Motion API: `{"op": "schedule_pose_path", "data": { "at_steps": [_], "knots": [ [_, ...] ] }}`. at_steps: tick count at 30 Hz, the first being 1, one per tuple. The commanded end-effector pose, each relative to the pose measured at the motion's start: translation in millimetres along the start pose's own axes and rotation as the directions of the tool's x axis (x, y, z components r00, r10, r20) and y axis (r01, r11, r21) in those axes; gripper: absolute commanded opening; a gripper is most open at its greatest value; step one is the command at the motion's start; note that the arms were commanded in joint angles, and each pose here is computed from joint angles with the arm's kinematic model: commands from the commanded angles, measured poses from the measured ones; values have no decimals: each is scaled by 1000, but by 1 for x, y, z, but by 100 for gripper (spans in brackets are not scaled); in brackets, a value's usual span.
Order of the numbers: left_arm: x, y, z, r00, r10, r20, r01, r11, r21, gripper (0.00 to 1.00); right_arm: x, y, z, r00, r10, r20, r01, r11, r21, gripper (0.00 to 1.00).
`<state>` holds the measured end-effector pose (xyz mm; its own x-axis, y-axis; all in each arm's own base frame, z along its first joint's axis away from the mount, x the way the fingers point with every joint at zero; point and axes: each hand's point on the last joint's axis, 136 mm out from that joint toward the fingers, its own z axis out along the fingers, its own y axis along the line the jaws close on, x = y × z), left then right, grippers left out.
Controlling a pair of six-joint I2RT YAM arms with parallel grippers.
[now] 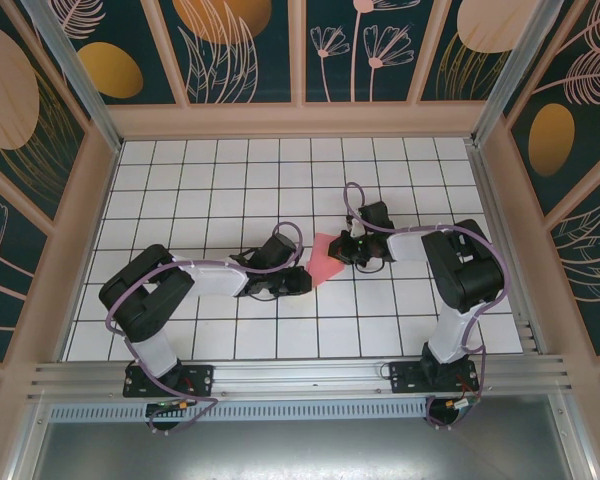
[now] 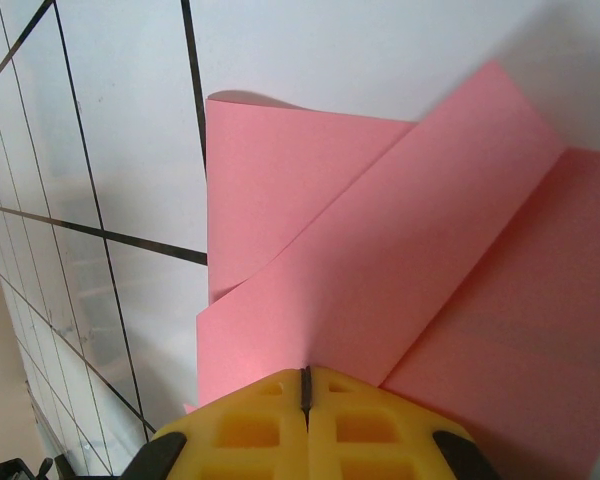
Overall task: Fold a paper plane with a square sheet of paper (pick it up from the middle)
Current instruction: Fourth fold the wing at the center of the table.
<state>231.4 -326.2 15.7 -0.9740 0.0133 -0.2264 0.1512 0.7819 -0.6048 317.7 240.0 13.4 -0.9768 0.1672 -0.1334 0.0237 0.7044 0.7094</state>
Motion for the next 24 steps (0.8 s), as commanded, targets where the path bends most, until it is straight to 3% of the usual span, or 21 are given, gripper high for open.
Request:
{"op": "schedule_pose_path", "data": {
  "at_steps": [1, 5, 9, 13, 24],
  "knots": [
    [23, 28, 4, 997, -11, -80, 3, 995, -103, 19, 31, -72, 12, 994, 98, -52, -81, 962, 260, 4],
    [16, 15, -2, 998, 8, -63, -12, 997, -70, 19, 31, -71, 12, 994, 98, -53, -81, 962, 260, 4],
    [-12, -19, -18, 998, 35, 45, -36, 999, 24, 19, 32, -73, 12, 994, 100, -54, -82, 961, 263, 4],
    [-36, -35, -16, 992, 63, 106, -66, 997, 29, 17, 34, -74, 13, 992, 107, -60, -88, 961, 263, 4],
    [-53, -21, 24, 993, 92, 80, -87, 994, -62, 12, 36, -76, 13, 992, 106, -65, -85, 960, 268, 3]
  ]
}}
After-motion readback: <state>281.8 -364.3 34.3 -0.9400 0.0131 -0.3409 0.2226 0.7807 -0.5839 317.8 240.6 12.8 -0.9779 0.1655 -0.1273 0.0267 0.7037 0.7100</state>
